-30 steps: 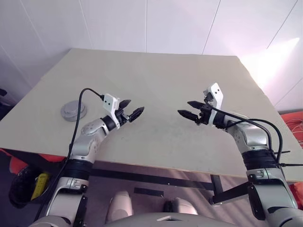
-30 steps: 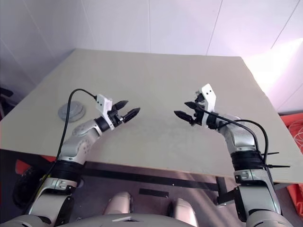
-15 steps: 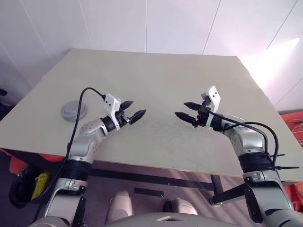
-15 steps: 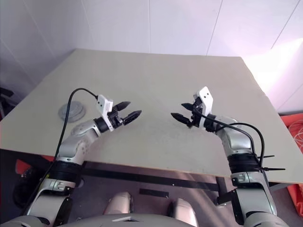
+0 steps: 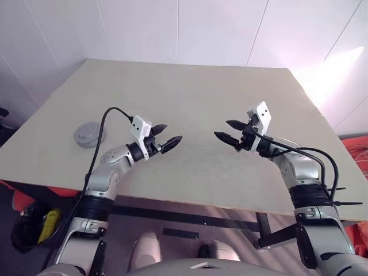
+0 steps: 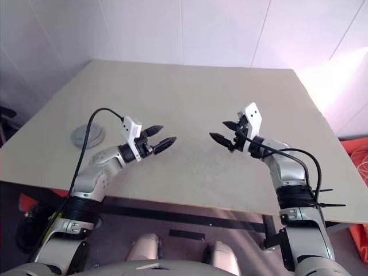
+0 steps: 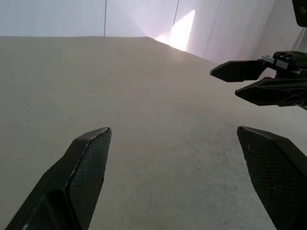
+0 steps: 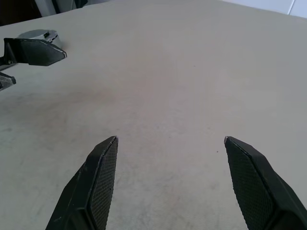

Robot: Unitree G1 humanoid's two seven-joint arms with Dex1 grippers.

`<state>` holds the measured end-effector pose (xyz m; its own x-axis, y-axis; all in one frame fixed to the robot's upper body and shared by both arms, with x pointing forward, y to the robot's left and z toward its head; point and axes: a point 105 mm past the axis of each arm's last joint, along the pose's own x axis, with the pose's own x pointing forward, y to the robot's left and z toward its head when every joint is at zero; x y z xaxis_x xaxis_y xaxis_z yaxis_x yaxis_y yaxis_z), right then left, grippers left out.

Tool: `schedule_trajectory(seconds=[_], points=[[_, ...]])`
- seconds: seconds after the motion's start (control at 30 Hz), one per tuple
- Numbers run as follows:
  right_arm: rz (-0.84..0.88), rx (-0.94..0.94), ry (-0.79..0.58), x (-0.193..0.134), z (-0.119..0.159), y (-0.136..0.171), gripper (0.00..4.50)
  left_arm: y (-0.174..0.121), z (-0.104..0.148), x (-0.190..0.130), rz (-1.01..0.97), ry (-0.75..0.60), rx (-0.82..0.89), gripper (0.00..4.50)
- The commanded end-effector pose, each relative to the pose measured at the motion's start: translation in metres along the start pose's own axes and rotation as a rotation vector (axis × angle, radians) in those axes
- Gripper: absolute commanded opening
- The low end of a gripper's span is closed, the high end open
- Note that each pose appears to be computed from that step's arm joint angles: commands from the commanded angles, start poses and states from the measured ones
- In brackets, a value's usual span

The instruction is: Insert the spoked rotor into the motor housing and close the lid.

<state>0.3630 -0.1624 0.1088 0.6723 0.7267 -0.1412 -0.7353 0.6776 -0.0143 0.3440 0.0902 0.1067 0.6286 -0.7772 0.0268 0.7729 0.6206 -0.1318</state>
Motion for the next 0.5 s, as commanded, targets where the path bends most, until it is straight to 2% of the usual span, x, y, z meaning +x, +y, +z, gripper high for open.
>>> schedule_trajectory(seconds=[0.03, 0.43, 0.5], points=[[0.010, -0.031, -0.053, -0.0009, 0.0175, -0.0002, 3.99, -0.0076, 0.0109, 0.0033, -0.033, -0.032, 0.039, 4.48], [0.006, -0.019, -0.052, -0.0011, 0.0205, -0.0022, 3.99, -0.0080, 0.0119, 0.0035, -0.038, -0.036, 0.039, 4.48], [-0.038, -0.022, -0.058, -0.0017, 0.0198, -0.0090, 3.99, -0.0073, 0.0114, 0.0025, -0.038, -0.032, 0.040, 4.48]])
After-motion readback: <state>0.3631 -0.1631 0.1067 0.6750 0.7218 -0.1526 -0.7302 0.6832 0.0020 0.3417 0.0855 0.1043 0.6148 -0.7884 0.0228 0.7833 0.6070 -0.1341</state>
